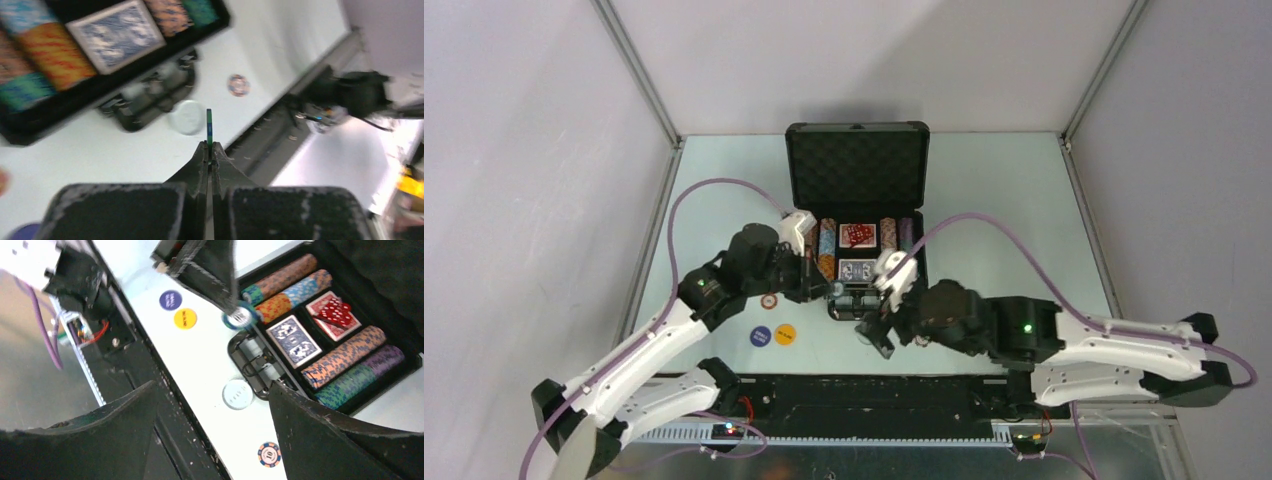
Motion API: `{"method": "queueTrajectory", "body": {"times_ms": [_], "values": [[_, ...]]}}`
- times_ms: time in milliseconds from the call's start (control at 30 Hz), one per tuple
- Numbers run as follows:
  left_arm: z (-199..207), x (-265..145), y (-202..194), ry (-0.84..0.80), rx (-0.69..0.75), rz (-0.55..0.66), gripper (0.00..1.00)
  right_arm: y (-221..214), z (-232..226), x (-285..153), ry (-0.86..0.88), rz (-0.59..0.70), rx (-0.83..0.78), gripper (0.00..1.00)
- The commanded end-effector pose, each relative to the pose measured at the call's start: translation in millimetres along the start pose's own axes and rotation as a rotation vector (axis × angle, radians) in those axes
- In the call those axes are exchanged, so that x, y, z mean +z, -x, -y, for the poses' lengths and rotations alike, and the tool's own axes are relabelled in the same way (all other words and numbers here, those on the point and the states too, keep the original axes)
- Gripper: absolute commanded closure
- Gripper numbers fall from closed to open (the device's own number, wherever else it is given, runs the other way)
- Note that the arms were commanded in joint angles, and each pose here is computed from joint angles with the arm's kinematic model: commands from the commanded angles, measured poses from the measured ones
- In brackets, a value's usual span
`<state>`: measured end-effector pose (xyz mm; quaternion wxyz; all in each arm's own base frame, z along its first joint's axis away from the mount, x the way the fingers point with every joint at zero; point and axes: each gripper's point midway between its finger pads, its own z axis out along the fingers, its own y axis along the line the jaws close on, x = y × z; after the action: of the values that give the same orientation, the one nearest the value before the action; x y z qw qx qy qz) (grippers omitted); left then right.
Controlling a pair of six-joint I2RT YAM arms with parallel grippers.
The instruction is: Pack up texas hold em set
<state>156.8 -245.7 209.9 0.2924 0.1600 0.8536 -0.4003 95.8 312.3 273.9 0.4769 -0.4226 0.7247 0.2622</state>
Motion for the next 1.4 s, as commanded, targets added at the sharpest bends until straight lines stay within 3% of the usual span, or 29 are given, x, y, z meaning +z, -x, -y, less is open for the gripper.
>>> {"method": "queueTrajectory", "body": {"times_ms": [0, 100, 233, 333, 467, 733, 967, 1167, 1367], "values": [[-59, -30, 18, 0.296, 0.199, 0.055, 1.0, 16, 27, -14, -0.036, 0.113, 0.209, 0.15], [-69, -45, 36, 0.371, 0.375, 0.09, 1.0, 1, 58, -14, -0.108, 0.094, 0.361, 0.16], [-81, -57, 49, 0.439, 0.592, 0.087, 1.0, -22, 68, -9, -0.126, 0.052, 0.426, 0.16], [-86, -51, 40, 0.39, 0.803, 0.006, 1.0, -34, 66, -5, -0.114, 0.022, 0.436, 0.15], [-95, -38, 34, 0.341, 0.974, -0.092, 1.0, -44, 63, -2, -0.104, 0.001, 0.445, 0.16], [-116, 1, 32, 0.263, 0.977, -0.262, 1.0, -66, 67, -5, -0.141, -0.035, 0.465, 0.16], [-133, 11, 36, 0.263, 0.98, -0.305, 1.0, -91, 94, -18, -0.25, -0.047, 0.577, 0.16], [-137, 19, 23, 0.208, 1.009, -0.347, 1.0, -102, 102, -25, -0.25, -0.041, 0.622, 0.16], [-157, 24, 19, 0.259, 1.025, -0.413, 1.0, -106, 104, -24, -0.252, -0.051, 0.628, 0.16]]}}
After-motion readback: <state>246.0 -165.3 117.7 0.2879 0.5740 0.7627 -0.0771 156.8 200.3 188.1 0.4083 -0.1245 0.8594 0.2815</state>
